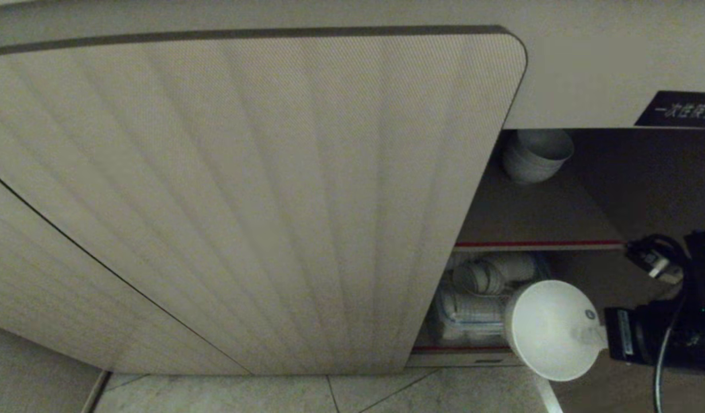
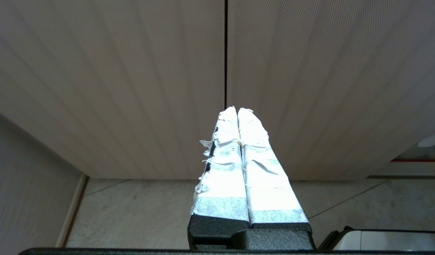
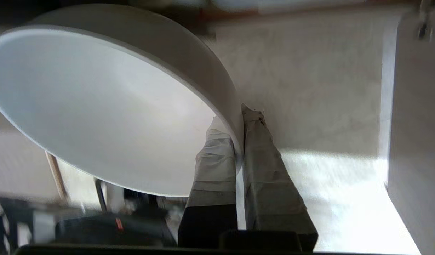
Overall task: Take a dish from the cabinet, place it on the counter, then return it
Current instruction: Place it on the table
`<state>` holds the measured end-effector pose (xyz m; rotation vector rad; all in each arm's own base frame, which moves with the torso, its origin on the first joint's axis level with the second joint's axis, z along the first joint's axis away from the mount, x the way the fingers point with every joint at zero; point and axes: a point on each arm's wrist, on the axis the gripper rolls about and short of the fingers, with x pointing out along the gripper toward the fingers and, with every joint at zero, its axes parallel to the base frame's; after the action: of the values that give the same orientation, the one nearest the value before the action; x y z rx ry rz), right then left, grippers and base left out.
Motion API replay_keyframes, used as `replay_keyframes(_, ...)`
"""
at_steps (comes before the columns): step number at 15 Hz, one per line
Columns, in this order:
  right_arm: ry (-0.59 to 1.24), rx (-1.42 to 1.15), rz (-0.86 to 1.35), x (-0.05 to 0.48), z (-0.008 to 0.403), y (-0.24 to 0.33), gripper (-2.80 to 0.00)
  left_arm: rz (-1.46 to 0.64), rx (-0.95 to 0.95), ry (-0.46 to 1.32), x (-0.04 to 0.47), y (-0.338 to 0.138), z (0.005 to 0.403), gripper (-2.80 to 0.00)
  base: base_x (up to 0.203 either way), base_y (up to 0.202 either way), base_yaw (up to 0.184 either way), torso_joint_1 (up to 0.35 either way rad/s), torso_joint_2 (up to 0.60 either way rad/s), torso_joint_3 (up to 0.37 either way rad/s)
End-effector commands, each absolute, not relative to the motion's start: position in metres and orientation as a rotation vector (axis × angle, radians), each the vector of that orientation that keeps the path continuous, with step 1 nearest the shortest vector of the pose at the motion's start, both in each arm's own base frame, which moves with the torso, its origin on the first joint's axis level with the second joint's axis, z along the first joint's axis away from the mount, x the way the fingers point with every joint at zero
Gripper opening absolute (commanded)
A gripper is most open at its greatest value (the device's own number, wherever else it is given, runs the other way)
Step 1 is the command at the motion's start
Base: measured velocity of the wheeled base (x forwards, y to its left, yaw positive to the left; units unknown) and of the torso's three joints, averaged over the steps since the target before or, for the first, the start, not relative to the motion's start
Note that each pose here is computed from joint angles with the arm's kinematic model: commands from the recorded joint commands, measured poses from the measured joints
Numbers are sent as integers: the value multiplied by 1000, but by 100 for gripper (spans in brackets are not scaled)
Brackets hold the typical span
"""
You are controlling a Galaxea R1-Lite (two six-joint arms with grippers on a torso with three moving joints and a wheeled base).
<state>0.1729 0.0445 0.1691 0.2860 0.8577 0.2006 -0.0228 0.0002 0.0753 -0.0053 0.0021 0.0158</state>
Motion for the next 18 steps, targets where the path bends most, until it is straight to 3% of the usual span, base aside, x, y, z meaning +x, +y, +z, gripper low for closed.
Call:
replay_keyframes(1, 863, 252, 228, 155, 174, 42, -280, 17, -6, 1, -23, 0, 75, -280, 0, 0, 0, 0, 0, 0)
replay_keyframes(18, 1106, 105, 325, 63, 174, 25, -280, 17, -6, 1, -23, 0, 75, -280, 0, 0, 0, 0, 0, 0)
